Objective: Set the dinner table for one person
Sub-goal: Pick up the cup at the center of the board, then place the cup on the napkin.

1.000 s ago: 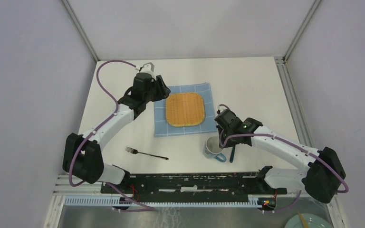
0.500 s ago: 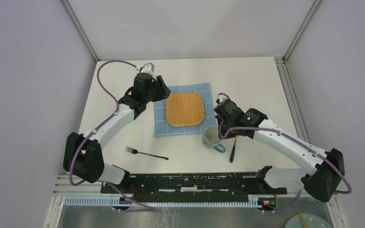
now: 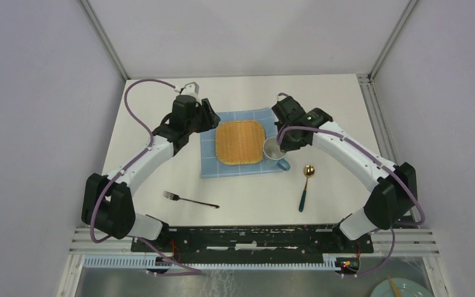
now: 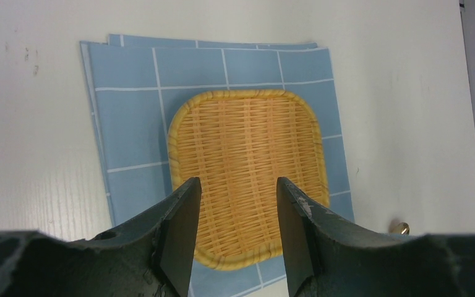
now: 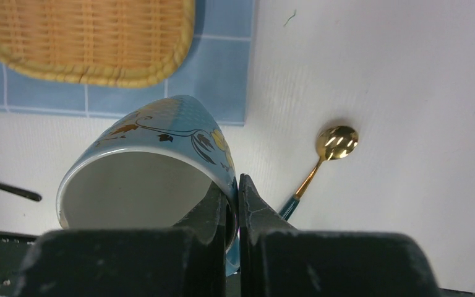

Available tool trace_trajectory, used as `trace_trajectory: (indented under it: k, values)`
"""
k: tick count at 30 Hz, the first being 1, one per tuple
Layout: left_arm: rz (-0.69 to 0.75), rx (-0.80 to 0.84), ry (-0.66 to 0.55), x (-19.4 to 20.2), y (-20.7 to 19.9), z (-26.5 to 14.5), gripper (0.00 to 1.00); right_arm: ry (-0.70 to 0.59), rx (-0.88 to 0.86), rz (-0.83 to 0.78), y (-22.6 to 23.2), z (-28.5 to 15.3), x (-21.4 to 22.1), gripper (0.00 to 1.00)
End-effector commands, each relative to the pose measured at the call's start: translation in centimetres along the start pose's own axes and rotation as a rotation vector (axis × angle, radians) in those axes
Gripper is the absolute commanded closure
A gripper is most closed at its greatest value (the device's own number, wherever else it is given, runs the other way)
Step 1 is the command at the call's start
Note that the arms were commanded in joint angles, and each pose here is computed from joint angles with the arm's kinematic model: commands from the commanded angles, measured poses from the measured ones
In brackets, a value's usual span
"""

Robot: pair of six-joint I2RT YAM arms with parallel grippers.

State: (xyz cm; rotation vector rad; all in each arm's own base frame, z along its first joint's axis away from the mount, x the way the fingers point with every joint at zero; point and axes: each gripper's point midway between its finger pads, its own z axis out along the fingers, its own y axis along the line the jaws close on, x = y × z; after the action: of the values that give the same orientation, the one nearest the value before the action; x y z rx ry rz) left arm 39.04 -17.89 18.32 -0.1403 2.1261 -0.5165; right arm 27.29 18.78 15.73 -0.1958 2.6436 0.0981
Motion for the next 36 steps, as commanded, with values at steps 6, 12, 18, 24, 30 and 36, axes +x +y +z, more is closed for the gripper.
trace_trajectory:
  k: [6,12,18,24,30,36]
  values:
    - [0.02,-0.003,-0.038,-1.1,0.9,-1.6,0.44,-0.118,-0.033,0.051,-1.0,1.0,-9.2,1.0]
    - [0.021,0.005,-0.026,-0.7,0.9,-1.7,0.44,-0.114,-0.021,0.07,-1.5,3.8,-13.4,1.0]
    - [0.026,-0.001,-0.024,-0.6,1.1,-1.9,0.44,-0.112,-0.019,0.1,-2.1,6.4,-16.9,1.0]
    - [0.029,0.0,-0.019,-0.4,1.2,-1.7,0.44,-0.12,-0.023,0.129,-2.5,7.7,-19.5,1.0]
    - [0.025,-0.003,-0.015,-0.3,1.3,-1.4,0.44,-0.101,-0.02,0.132,-2.9,9.4,-20.0,1.0]
    - [0.025,-0.004,-0.013,-0.2,1.3,-1.2,0.44,-0.092,-0.007,0.128,-3.2,10.5,-20.2,1.0]
